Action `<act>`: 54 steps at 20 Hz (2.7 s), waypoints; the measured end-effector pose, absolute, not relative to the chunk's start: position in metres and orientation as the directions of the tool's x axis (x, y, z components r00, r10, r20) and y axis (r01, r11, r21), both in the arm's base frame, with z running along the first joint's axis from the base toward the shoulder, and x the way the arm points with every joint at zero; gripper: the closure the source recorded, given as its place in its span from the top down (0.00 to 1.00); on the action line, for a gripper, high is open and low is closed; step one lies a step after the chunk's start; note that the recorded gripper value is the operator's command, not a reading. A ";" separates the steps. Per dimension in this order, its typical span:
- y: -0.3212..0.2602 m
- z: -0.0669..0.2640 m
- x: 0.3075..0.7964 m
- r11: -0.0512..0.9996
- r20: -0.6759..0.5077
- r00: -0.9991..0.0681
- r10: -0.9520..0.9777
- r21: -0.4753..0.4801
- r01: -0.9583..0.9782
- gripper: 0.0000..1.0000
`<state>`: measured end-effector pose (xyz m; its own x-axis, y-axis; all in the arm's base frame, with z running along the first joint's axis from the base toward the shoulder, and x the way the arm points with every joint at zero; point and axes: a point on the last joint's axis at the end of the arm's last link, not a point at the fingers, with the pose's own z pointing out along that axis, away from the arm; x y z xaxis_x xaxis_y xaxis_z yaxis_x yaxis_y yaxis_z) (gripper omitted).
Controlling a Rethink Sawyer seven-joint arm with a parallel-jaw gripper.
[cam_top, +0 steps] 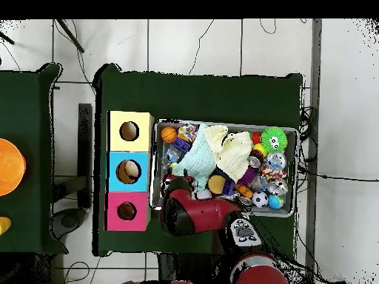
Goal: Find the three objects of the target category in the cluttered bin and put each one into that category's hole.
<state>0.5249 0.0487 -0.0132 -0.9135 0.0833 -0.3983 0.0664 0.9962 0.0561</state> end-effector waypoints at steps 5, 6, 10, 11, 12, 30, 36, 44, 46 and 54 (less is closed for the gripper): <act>0.043 -0.022 0.512 0.998 -0.378 -0.924 0.057 0.043 0.044 1.00; 0.042 -0.023 0.510 0.998 -0.376 -0.925 0.051 0.040 0.039 1.00; 0.039 -0.023 0.508 0.999 -0.375 -0.926 0.040 0.033 0.030 1.00; 0.038 -0.023 0.507 0.999 -0.375 -0.926 0.037 0.031 0.027 1.00; 0.037 -0.023 0.506 0.999 -0.375 -0.927 0.034 0.029 0.025 1.00; 0.015 -0.021 0.510 1.000 -0.386 -0.922 0.016 -0.018 0.025 0.00; 0.012 -0.018 0.514 0.999 -0.396 -0.918 -0.007 -0.044 0.011 0.00; 0.000 -0.009 0.519 0.996 -0.416 -0.908 -0.055 -0.084 -0.022 0.00; -0.002 -0.007 0.519 0.995 -0.419 -0.906 -0.062 -0.092 -0.026 0.00; -0.008 0.001 0.528 0.997 -0.435 -0.899 -0.042 -0.081 -0.007 0.00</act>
